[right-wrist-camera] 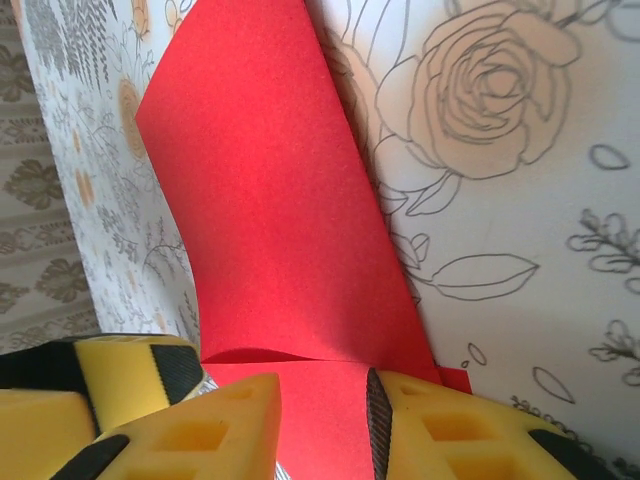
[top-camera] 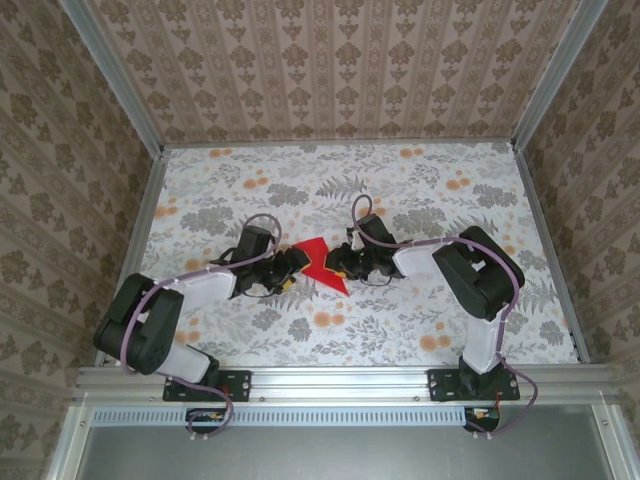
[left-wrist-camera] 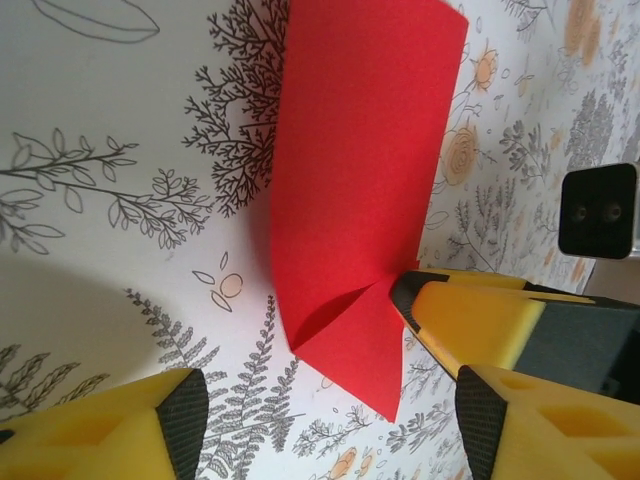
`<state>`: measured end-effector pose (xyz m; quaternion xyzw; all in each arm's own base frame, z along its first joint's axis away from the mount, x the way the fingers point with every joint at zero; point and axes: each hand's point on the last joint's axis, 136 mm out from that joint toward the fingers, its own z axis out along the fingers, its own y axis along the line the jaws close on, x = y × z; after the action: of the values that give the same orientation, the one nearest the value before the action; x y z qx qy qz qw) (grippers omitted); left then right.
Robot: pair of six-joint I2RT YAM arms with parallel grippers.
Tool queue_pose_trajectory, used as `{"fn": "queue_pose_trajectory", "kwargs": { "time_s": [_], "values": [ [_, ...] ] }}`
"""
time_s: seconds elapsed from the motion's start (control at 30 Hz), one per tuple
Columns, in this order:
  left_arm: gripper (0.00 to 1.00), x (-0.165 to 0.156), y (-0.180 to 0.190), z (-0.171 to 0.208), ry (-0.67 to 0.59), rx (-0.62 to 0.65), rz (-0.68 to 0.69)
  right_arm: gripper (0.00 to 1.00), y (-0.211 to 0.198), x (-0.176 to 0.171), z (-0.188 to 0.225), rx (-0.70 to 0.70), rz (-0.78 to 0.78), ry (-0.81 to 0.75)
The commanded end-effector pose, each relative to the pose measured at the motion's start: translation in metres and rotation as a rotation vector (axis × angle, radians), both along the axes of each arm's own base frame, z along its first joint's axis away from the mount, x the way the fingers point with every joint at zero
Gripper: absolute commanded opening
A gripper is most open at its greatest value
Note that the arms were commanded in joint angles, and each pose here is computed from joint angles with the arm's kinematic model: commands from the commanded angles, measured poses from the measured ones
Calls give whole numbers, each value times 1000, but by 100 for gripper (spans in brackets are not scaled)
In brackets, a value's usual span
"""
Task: Fold a paper plane with a square sheet of paper (pick it up from the middle)
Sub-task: Fold the wing for the fifth time at the center of the table.
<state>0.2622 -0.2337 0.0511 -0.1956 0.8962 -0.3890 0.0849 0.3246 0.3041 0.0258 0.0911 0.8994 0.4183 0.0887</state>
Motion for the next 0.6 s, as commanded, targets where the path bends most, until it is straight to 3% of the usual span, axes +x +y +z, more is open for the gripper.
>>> {"fn": "queue_pose_trajectory", "kwargs": {
  "time_s": [0.0, 0.57],
  "values": [
    [65, 8, -14, 10, -18, -55, -11, 31, -10, -5, -21, -8, -27, 63],
    [36, 17, -32, 1, -18, -149, -27, 31, -9, -2, -12, 45, -4, 32]
  ]
}}
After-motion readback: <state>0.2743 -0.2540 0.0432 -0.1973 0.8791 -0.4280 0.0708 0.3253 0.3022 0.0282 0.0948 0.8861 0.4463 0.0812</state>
